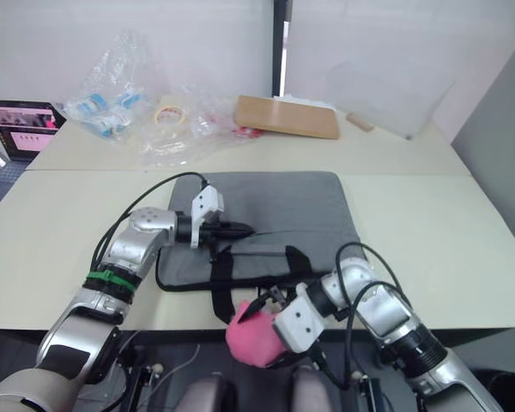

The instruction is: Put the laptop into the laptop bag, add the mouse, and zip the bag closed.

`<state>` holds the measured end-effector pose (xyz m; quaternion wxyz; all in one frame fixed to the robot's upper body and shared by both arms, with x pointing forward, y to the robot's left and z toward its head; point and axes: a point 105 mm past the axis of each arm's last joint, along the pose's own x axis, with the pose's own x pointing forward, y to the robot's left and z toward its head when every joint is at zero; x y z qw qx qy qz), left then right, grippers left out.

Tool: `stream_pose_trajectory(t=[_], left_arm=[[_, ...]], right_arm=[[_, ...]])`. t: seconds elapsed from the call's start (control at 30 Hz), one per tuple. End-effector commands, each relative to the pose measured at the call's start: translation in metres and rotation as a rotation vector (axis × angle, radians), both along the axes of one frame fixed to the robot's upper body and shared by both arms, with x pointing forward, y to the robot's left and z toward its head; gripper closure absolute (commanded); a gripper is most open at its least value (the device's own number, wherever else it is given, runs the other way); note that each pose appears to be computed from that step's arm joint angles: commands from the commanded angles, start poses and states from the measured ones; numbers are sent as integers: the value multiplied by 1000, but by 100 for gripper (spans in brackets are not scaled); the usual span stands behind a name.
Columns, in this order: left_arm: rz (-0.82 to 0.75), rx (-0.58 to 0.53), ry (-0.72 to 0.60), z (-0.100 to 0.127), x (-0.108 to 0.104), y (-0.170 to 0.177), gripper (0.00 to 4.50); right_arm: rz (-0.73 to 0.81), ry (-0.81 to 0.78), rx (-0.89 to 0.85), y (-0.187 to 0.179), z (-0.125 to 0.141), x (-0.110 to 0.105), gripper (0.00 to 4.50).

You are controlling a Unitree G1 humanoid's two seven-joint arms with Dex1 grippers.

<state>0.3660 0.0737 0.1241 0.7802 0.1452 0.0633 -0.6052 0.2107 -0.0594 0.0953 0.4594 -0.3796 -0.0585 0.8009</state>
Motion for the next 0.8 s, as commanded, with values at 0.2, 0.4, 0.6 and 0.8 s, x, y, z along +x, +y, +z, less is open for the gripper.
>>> stream_pose_trajectory(t=[0.2, 0.4, 0.6, 0.8], left_arm=[[44, 88, 61, -26, -2, 13, 450], [29, 93, 65, -31, -5, 7, 450], [-15, 186, 70, -59, -18, 10, 450], [7, 204, 108, -82, -25, 22, 450]], right_arm=[[-40, -80, 9, -5, 5, 19, 251], [-85, -42, 33, -11, 13, 20, 447], [-119, -5, 11, -31, 29, 4, 447], [-198, 8, -83, -60, 33, -9, 447]])
